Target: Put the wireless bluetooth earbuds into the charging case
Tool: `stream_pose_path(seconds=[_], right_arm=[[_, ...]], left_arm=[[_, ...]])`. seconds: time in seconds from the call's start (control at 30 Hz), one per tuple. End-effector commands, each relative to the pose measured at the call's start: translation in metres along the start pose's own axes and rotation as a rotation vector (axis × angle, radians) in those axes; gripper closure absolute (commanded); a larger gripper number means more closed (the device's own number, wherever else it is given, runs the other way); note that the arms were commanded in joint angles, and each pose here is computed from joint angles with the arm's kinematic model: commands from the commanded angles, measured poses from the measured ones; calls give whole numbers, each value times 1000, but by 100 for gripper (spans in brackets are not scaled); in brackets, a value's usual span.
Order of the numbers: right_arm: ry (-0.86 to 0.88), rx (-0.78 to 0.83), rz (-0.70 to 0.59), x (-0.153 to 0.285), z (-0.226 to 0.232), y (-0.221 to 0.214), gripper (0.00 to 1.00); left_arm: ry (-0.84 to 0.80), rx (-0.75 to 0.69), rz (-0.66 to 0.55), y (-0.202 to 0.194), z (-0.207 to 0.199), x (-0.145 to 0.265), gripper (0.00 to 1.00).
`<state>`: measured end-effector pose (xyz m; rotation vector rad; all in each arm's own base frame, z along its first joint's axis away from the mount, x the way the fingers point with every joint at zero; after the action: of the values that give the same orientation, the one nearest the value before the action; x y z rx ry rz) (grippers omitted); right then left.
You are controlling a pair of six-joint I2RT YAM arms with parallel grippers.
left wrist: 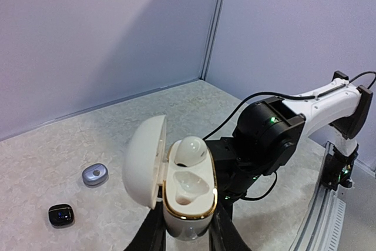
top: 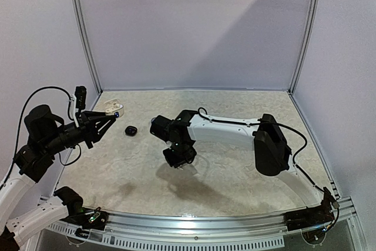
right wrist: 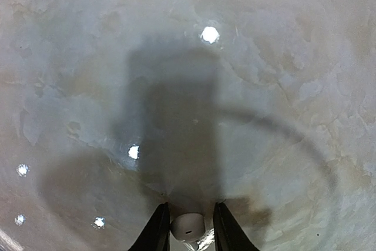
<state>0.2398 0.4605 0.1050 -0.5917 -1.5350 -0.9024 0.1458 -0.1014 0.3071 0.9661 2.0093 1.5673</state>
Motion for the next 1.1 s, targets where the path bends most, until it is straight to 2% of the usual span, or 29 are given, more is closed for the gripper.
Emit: stream_pose_path(seconds=[0.0,0.17,0.37,0.6,0.77,0.9,1.0,1.07], right_arm=[[-8,5,36,-12,4,-6,73],[-9,14,35,-9,5,-7,79],[30,10,31,-4,7,-5,90],[105,-44,-125,49,-3,21,96],[194,-41,-369,122,-3,45,100],[313,-11,-687,210,4,60,100],[376,82,-984,278,19,61,100],[406,145,-1134,312,28,58,100]], left_arm=[[6,-10,0,-2,2,-1,100],[6,-9,1,-2,3,-1,100],[3,-16,0,-2,2,0,100],[-4,-67,-17,3,0,1,100],[-1,-124,-65,12,-3,3,100],[-1,-211,-138,26,-7,7,100],[16,-262,-185,36,-9,9,100],[21,-305,-210,42,-10,10,100]])
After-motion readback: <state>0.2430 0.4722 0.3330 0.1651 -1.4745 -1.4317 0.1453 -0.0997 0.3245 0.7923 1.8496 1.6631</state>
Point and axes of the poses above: each gripper's point midway between its finger pads, its own x axis back along the fingers, its own z axis along the line the jaws close on, y = z × x, the point moved 9 cm from there along x, back along the fingers, and after that the axes turned 5 degrees about x, right-handed, at the moved point
